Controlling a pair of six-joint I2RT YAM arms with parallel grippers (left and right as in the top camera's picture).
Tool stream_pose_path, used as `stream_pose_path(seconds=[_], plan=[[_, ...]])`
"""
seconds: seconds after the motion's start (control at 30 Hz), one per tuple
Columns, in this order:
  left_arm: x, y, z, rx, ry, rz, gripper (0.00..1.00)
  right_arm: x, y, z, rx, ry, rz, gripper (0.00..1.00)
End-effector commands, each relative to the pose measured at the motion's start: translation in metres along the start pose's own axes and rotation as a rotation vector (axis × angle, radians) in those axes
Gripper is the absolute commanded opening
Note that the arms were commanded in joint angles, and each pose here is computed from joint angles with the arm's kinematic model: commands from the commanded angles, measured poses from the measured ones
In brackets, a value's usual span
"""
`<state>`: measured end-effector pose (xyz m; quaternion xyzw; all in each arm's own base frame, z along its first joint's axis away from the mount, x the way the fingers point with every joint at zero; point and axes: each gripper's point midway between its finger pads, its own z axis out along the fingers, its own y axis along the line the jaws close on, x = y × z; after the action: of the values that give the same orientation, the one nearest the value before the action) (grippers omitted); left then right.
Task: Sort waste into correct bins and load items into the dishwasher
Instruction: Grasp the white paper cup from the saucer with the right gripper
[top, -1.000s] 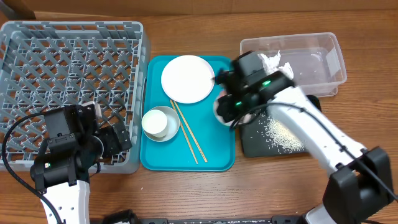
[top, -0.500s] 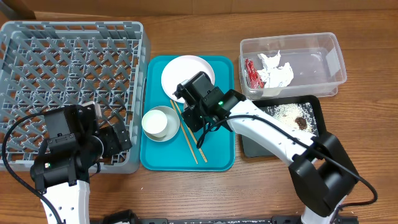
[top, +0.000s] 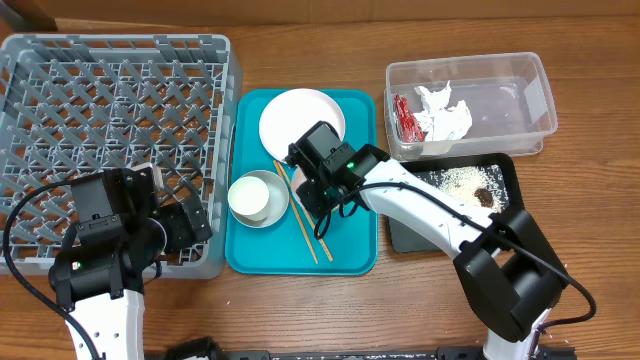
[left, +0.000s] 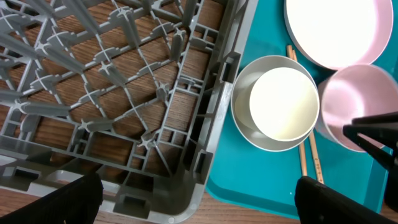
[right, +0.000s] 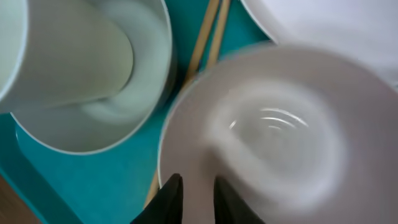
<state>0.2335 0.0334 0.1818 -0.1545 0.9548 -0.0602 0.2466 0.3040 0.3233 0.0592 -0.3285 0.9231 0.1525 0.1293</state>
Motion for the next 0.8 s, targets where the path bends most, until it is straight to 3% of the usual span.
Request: stream_pose_path(seconds=[0.0, 0.2, 0.27, 0.37, 0.6, 0.77], plan=[[-0.007, -0.003, -0.005, 0.013, -0.022, 0.015, 1.00, -0.034, 0.010, -0.036, -0.008, -0.102, 0.003, 0.24], [-0.008, -0.003, -0.005, 0.013, -0.024, 0.016, 1.00, -0.066, 0.047, -0.071, -0.182, -0.176, 0.028, 0.34], [-0.008, -0.003, -0.005, 0.013, -0.024, 0.016, 1.00, -0.072, 0.052, -0.072, -0.197, -0.194, 0.054, 0.41], [-0.008, -0.003, -0.005, 0.013, -0.024, 0.016, 1.00, -0.073, 0.056, -0.066, -0.205, -0.189, 0.081, 0.44], [-0.008, -0.003, -0.005, 0.013, -0.024, 0.016, 1.00, -0.058, 0.064, -0.021, -0.199, -0.095, 0.146, 0.43], [-0.007, -0.003, -0.005, 0.013, -0.024, 0.016, 1.00, -0.048, 0.062, 0.006, -0.190, -0.038, 0.179, 0.33]])
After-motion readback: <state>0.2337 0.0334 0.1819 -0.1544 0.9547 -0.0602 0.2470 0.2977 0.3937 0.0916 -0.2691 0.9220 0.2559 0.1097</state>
